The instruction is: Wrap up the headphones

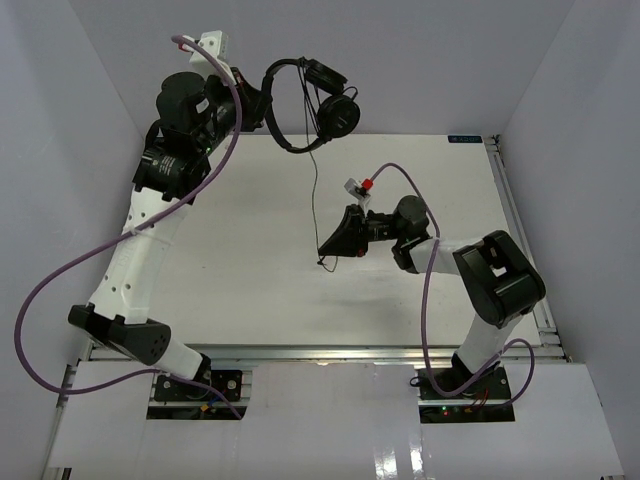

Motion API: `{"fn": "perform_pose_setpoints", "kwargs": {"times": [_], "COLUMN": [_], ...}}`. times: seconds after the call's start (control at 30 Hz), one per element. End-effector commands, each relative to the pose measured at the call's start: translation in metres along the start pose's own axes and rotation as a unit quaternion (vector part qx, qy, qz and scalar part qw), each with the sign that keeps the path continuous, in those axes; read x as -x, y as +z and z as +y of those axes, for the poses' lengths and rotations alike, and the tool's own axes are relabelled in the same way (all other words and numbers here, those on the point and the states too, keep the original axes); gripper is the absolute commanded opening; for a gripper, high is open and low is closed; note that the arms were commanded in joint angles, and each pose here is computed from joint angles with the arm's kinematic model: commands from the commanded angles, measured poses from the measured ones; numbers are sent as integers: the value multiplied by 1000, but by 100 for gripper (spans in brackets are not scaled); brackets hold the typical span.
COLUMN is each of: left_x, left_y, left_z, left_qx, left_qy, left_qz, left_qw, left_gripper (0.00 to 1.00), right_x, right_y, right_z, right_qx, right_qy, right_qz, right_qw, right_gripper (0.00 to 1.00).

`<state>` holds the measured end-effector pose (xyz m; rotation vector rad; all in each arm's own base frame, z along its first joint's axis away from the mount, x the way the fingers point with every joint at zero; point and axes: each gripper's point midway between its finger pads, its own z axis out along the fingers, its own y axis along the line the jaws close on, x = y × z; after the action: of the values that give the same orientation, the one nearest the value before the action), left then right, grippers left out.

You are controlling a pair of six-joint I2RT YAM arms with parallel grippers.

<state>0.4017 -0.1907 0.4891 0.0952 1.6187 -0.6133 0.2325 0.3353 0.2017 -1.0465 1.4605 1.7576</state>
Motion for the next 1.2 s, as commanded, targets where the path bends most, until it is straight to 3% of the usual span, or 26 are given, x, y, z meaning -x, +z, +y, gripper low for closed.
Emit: {"fn": "perform_pose_setpoints", "kwargs": {"times": [0.0,0.47,0.6,0.67,0.7,0.73,0.93,1.17], "left_x": [12,22,31,32,33,34,37,37], "left_y": [5,2,-8,-12,-14,-17,-27,-37], "left_z": [18,2,-5,-8,-9,-10,-19,-27], "left_qx": [11,-35,-47,-53,-55,-58,-74,-91], "left_qy": [-36,-42,-37,-36,-35,-35,-42,-54], "left_qz": [-22,-28,-38,-39,-39,-41,-41,-38], "left_qw": [999,998,998,997,997,997,996,994], "left_gripper": [0,0,0,0,0,0,0,0], "right_x": [14,3,31,50,65,76,150,159], "right_y": [-1,5,-10,-21,-25,-29,-43,-3], "right_z": [30,43,18,-5,-14,-24,-77,-105], "right_qx": [30,38,-27,-85,-118,-152,-295,-274], "right_qy": [-64,-83,-136,-147,-216,-249,-283,-248], "right_qz": [-6,9,-13,-4,-5,0,-53,-84], "right_qw": [997,996,990,986,969,957,911,925], "right_gripper": [11,12,48,74,88,93,90,90]}}
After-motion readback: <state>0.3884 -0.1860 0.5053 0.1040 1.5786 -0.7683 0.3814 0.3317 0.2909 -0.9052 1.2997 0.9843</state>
